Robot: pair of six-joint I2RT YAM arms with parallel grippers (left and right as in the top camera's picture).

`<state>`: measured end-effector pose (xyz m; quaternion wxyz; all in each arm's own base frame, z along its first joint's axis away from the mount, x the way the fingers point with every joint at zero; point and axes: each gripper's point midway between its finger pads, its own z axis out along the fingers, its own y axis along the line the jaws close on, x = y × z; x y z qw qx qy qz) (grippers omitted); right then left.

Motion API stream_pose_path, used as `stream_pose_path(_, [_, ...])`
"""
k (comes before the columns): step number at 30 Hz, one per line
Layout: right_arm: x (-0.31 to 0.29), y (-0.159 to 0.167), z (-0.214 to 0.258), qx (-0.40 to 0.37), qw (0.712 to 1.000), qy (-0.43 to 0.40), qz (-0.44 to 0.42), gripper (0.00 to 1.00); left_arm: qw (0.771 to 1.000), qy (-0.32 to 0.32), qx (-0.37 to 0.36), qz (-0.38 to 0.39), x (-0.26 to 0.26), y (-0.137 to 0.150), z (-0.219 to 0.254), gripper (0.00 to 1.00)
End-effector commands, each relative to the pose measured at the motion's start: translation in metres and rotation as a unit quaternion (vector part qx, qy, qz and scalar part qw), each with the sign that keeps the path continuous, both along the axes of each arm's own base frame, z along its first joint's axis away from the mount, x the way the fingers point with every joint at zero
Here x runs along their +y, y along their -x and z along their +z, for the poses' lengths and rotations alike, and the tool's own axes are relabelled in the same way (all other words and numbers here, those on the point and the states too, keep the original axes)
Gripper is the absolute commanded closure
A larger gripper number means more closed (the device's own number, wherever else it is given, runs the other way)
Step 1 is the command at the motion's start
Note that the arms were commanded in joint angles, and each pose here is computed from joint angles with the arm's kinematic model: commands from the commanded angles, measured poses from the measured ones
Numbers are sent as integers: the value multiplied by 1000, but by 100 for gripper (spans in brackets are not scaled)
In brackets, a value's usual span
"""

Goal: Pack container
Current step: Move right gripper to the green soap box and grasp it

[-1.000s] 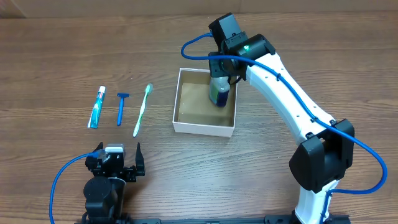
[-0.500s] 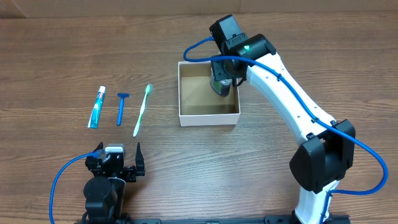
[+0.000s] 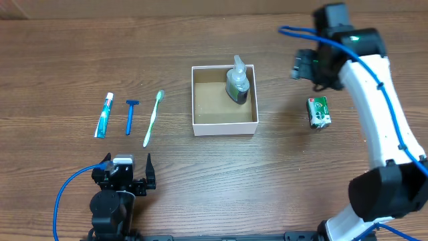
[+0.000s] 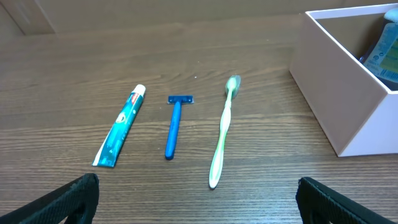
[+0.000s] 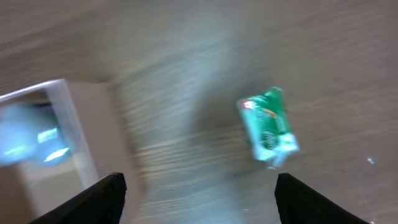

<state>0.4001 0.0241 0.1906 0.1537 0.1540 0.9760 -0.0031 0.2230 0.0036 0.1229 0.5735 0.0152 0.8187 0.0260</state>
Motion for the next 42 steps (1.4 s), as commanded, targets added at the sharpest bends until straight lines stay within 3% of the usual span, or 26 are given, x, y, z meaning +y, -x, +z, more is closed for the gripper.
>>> stream_pose_path(1, [-31, 15, -37, 46, 999, -17, -15, 21, 1000, 12, -5, 1, -1, 0, 1, 0])
stream_pose_path(10, [-47, 24, -132, 50, 998, -24, 29, 15, 1000, 12, -5, 1, -1, 0, 1, 0])
stream_pose_path(24, [-52, 24, -196, 98, 995, -17, 20, 18, 1000, 12, -5, 1, -1, 0, 1, 0])
stream_pose_path(27, [-52, 24, -198, 101, 995, -17, 20, 25, 1000, 12, -5, 1, -1, 0, 1, 0])
stream_pose_path(30, [-53, 23, -198, 98, 995, -17, 20, 20, 1000, 12, -5, 1, -1, 0, 1, 0])
stream_pose_path(35, [-52, 24, -198, 100, 995, -20, 18, 49, 1000, 12, -5, 1, -1, 0, 1, 0])
stream_pose_path(42, [-35, 23, -164, 109, 991, -68, 28, 49, 1000, 12, -5, 1, -1, 0, 1, 0])
